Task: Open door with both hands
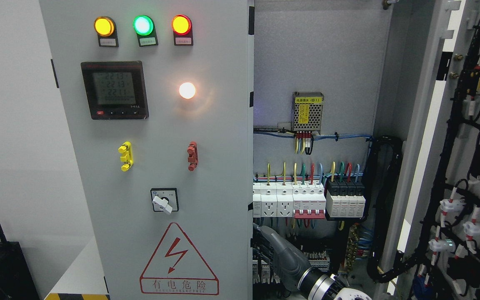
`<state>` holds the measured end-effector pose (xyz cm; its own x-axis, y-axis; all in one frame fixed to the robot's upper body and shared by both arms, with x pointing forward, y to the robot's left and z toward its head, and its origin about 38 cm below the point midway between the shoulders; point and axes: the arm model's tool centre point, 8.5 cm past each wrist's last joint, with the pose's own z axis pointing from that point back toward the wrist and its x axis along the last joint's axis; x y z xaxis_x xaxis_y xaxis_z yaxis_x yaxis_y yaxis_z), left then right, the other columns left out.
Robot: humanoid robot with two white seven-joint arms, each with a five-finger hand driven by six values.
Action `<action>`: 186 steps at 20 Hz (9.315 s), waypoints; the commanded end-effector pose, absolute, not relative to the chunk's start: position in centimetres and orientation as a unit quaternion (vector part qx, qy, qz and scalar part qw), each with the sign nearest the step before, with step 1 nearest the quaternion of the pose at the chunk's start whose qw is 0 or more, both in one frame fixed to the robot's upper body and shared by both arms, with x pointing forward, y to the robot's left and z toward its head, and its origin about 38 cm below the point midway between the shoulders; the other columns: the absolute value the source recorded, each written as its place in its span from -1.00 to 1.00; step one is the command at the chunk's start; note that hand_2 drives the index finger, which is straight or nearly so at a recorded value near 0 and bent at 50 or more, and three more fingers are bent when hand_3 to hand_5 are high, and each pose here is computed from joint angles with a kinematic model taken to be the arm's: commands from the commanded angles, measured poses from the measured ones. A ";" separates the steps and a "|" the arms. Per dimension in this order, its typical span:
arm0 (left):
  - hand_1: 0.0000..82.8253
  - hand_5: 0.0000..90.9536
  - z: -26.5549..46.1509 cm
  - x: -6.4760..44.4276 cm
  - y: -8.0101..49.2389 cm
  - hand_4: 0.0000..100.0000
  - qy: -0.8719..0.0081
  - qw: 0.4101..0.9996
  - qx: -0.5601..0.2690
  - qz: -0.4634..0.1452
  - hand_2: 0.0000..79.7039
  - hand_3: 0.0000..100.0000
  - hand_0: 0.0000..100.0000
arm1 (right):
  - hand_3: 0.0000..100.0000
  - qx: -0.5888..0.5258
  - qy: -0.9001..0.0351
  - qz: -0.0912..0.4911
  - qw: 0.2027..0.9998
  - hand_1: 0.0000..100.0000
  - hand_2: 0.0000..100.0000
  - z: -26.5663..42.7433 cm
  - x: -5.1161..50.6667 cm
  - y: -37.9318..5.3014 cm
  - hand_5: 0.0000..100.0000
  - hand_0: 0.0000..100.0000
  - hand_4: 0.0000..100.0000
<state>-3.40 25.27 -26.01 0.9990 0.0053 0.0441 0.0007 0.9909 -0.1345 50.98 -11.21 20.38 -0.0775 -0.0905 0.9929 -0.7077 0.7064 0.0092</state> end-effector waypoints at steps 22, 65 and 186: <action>-1.00 -1.00 -26.2 -2.4 23.5 -1.00 -0.036 0.996 -0.080 0.000 -1.00 -1.00 -1.00 | -1.00 0.317 -0.681 0.275 0.600 -1.00 -1.00 21.1 50.7 -10.3 -1.00 -0.24 -1.00; -1.00 -1.00 -26.2 -2.4 23.5 -1.00 -0.036 0.996 -0.080 0.000 -1.00 -1.00 -1.00 | -1.00 0.394 -0.660 0.315 0.557 -1.00 -1.00 20.4 47.4 -8.3 -1.00 -0.24 -1.00; -1.00 -1.00 -26.2 -2.4 23.5 -1.00 -0.036 0.996 -0.080 0.000 -1.00 -1.00 -1.00 | -1.00 0.574 -0.544 0.428 0.439 -1.00 -1.00 19.4 35.4 1.7 -1.00 -0.24 -1.00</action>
